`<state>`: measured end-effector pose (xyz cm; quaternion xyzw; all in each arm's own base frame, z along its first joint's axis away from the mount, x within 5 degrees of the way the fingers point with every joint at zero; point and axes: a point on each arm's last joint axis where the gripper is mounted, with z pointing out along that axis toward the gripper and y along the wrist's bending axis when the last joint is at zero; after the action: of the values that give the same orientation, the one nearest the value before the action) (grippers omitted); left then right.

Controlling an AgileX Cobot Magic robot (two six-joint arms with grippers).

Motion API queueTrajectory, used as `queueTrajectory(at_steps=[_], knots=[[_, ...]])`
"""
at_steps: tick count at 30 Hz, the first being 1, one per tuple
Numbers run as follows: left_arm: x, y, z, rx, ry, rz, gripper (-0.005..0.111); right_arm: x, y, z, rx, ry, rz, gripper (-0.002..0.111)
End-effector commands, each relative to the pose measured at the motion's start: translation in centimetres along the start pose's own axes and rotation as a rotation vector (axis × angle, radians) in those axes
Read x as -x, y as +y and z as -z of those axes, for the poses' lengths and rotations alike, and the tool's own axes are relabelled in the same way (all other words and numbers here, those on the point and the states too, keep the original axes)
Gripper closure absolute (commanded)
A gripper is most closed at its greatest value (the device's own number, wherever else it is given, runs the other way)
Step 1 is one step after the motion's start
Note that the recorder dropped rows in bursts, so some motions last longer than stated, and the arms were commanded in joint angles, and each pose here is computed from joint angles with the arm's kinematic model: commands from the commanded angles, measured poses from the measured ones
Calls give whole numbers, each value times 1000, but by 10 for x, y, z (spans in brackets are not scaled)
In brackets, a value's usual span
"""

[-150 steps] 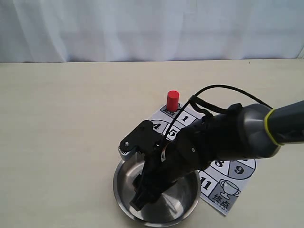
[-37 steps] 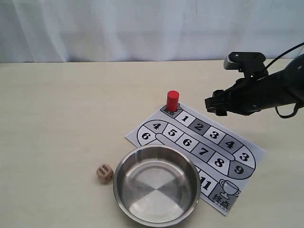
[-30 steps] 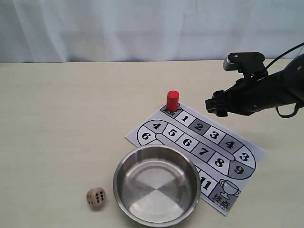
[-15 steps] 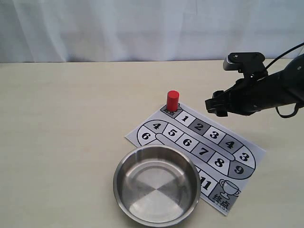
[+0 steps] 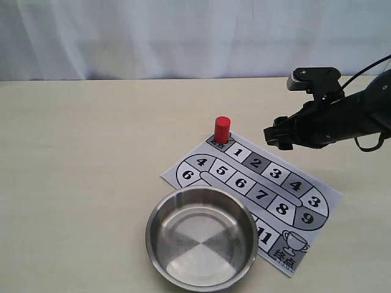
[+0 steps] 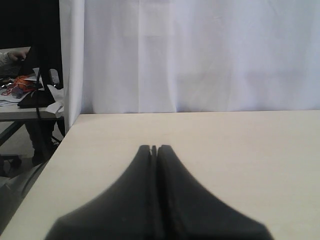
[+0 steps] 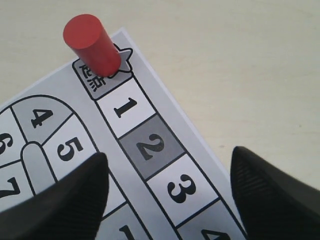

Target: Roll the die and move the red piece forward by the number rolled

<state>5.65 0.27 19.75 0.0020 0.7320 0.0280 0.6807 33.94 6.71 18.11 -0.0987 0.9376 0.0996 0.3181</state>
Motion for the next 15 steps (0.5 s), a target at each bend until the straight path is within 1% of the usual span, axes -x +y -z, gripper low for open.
queueTrajectory(at_steps=[1,3,4,7,9,11,15], knots=[[3,0,0,-1,-18,3,107,1,-1,2,-3,-4,19,45],[3,0,0,-1,-18,3,107,1,2,5,13,7,22,52],[3,0,0,-1,-18,3,107,1,5,8,31,20,25,60],[3,0,0,-1,-18,3,107,-1,19,22,115,77,49,87],[3,0,0,-1,-18,3,107,1,31,39,175,121,119,104],[3,0,0,-1,-18,3,107,6,44,55,210,126,190,104],[3,0,0,-1,-18,3,107,15,75,79,286,115,282,104]])
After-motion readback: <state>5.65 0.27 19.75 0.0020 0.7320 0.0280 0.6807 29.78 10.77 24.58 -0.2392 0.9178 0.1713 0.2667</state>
